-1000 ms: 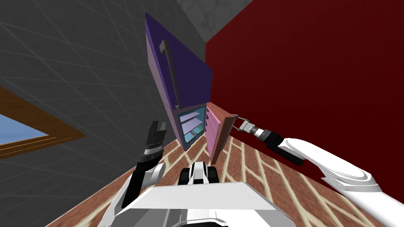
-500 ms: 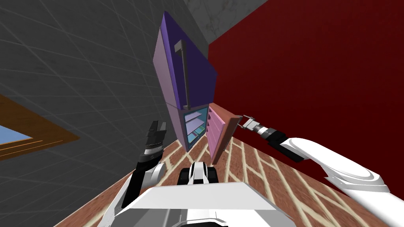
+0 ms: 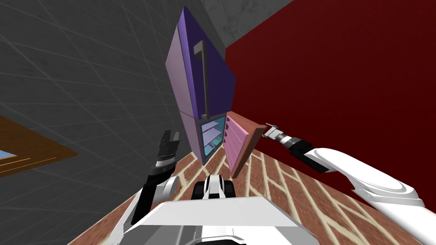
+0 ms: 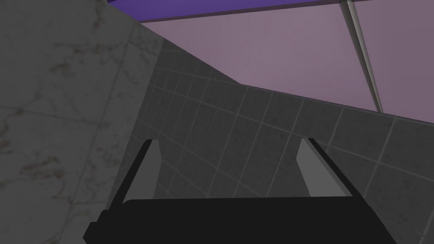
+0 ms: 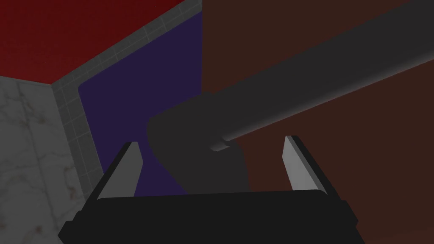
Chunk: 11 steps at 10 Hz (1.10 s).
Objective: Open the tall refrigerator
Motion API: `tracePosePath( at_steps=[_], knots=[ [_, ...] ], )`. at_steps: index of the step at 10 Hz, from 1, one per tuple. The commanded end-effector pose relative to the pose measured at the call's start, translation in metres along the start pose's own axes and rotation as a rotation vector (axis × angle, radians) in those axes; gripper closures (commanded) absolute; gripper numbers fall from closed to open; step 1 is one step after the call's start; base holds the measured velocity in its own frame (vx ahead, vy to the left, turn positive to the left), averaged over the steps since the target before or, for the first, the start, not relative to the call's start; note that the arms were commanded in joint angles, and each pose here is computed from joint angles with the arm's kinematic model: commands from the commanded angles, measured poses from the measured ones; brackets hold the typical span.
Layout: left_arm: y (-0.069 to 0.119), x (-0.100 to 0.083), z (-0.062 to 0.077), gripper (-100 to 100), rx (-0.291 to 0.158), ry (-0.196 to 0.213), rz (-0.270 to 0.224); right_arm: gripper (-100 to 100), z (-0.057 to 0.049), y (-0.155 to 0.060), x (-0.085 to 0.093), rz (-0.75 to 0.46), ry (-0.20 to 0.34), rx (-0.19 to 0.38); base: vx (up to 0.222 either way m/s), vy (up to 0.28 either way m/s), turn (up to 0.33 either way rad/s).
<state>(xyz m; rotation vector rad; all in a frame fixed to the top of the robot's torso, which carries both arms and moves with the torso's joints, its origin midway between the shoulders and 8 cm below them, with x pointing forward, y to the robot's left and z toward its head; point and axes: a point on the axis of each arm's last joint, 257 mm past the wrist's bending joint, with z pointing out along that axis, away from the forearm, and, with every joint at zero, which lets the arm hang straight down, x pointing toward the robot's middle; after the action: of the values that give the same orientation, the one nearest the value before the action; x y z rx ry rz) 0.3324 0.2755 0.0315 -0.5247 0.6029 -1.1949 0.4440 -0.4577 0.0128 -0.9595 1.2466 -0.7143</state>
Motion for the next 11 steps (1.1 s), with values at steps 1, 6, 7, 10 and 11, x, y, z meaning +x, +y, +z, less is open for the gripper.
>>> tracePosePath(
  at_steps=[1,6,7,10,11],
  knots=[
    [0.000,0.000,0.000,0,0.000,0.000,0.000,100,0.002,0.001,-0.011,-0.002,-0.026,-0.007,0.027,-0.154,0.056],
    [0.000,0.000,0.000,0,0.000,0.000,0.001,100,0.007,0.012,-0.042,0.000,-0.101,-0.045,0.019,-0.304,0.091],
    [0.000,0.000,0.000,0,0.000,0.000,0.001,100,0.007,0.014,-0.047,0.000,-0.113,-0.051,0.028,-0.256,0.072],
    [0.000,0.000,0.000,0,0.000,0.000,0.000,100,0.010,0.017,-0.062,-0.003,-0.148,-0.059,0.032,-0.194,0.080],
    [0.000,0.000,0.000,0,0.000,0.000,0.000,100,0.010,0.020,-0.066,-0.002,-0.161,-0.067,0.043,-0.317,0.114]
  ],
)
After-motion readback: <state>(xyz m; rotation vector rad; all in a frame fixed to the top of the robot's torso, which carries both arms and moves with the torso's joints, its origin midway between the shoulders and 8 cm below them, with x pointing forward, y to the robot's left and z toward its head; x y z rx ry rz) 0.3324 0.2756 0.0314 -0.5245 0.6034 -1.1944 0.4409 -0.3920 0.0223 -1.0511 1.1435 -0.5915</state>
